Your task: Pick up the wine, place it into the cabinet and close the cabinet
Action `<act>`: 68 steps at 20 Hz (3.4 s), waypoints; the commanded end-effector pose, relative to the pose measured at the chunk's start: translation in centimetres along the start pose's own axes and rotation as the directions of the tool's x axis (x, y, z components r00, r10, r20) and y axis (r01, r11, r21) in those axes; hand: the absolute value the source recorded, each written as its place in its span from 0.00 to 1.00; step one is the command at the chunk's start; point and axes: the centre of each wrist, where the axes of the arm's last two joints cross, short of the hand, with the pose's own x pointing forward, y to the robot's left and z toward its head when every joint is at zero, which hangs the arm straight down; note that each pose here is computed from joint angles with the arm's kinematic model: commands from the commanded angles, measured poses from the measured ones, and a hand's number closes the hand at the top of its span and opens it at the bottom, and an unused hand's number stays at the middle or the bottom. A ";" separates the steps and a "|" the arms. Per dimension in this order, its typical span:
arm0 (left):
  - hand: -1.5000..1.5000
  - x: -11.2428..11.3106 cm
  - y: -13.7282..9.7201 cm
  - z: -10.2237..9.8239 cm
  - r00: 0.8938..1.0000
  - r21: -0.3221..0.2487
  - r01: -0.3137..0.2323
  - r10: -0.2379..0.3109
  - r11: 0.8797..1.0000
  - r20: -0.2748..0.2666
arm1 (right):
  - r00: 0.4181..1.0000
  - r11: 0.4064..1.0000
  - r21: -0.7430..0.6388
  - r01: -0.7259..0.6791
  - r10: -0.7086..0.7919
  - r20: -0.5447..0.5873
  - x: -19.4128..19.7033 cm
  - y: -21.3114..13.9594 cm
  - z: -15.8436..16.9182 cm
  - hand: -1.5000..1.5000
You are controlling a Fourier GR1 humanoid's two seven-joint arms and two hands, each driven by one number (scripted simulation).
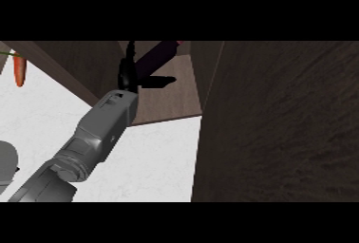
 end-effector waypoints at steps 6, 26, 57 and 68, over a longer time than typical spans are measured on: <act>0.00 2.3 3.1 -2.6 0.943 -0.268 -0.243 0.292 0.932 0.161 | 1.000 0.999 -0.035 0.004 -0.004 0.008 0.7 -0.2 0.6 0.00; 0.00 7.1 -6.0 3.9 0.811 -0.536 -0.441 0.575 0.720 0.105 | 0.997 0.991 -0.130 -0.034 0.024 -0.072 1.6 -0.3 1.7 0.00; 1.00 7.4 1.6 28.0 0.708 -0.528 -0.607 0.706 0.594 -0.020 | 0.995 0.992 -0.105 -0.076 0.069 -0.074 1.4 0.0 0.8 0.00; 1.00 6.5 11.7 26.9 0.713 -0.579 -0.588 0.700 0.565 -0.041 | 0.997 0.976 0.218 0.031 -0.017 -0.070 1.6 3.9 1.5 1.00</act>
